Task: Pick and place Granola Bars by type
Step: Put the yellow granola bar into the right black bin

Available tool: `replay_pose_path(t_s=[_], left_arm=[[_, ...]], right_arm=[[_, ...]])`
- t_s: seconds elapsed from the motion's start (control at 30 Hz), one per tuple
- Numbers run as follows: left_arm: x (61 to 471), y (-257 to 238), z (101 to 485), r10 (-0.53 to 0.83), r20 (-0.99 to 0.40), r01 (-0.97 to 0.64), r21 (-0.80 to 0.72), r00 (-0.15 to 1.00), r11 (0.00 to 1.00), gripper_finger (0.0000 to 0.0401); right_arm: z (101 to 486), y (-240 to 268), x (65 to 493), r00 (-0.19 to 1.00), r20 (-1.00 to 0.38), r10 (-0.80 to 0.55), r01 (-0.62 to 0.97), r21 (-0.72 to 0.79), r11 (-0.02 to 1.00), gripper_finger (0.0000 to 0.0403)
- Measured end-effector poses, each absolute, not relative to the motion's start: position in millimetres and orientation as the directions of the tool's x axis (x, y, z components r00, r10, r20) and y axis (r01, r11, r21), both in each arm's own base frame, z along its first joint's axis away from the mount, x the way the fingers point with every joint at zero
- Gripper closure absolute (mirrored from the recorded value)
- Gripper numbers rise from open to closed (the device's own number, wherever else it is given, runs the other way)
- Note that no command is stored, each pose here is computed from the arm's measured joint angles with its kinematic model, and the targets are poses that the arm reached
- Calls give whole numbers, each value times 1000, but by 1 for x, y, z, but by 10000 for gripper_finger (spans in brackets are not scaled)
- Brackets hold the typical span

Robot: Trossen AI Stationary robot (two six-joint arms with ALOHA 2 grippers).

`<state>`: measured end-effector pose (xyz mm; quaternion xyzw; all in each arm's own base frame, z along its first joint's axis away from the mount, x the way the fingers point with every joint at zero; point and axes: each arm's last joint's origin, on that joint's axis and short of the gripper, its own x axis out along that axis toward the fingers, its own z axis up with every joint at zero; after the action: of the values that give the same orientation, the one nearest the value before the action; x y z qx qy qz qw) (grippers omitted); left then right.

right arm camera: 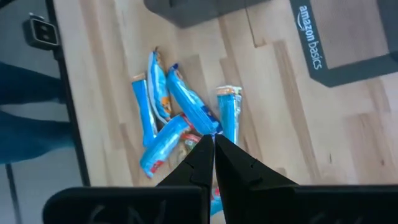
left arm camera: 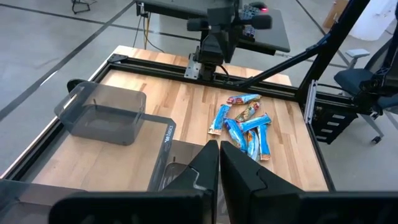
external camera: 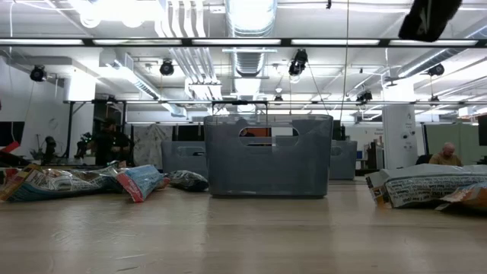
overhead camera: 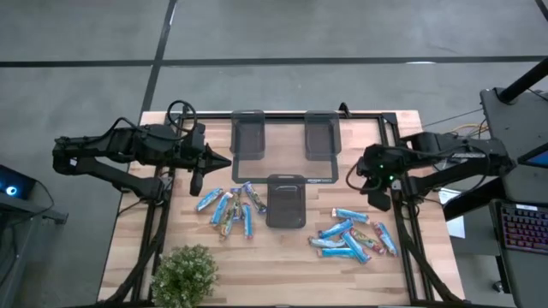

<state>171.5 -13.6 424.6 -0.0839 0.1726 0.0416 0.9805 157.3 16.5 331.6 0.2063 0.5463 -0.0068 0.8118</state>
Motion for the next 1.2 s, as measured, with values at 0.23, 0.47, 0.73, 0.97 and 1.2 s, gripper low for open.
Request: replay_pose_path(t_s=[0.23,0.47,0.73,0.97,1.2], left_arm=[[171,-14,425,53,-345,-109,-145,937,983,401],[171,-13,425,57,-345,-113,-144,937,983,401],[171,-13,425,58,-345,-115,-145,937,983,401],[173,-14,424,59,-352,-117,-146,934,982,401],[180,-14,420,59,-370,-117,-136,927,984,401]], right_arm=[[294,27,153,425,-871,245,237,368,899,394],[254,31,155,375,-887,268,275,382,882,394],[236,33,155,322,-894,311,281,404,870,327],[229,32,155,331,-903,275,336,385,860,234],[220,32,158,360,-895,264,342,390,855,186]])
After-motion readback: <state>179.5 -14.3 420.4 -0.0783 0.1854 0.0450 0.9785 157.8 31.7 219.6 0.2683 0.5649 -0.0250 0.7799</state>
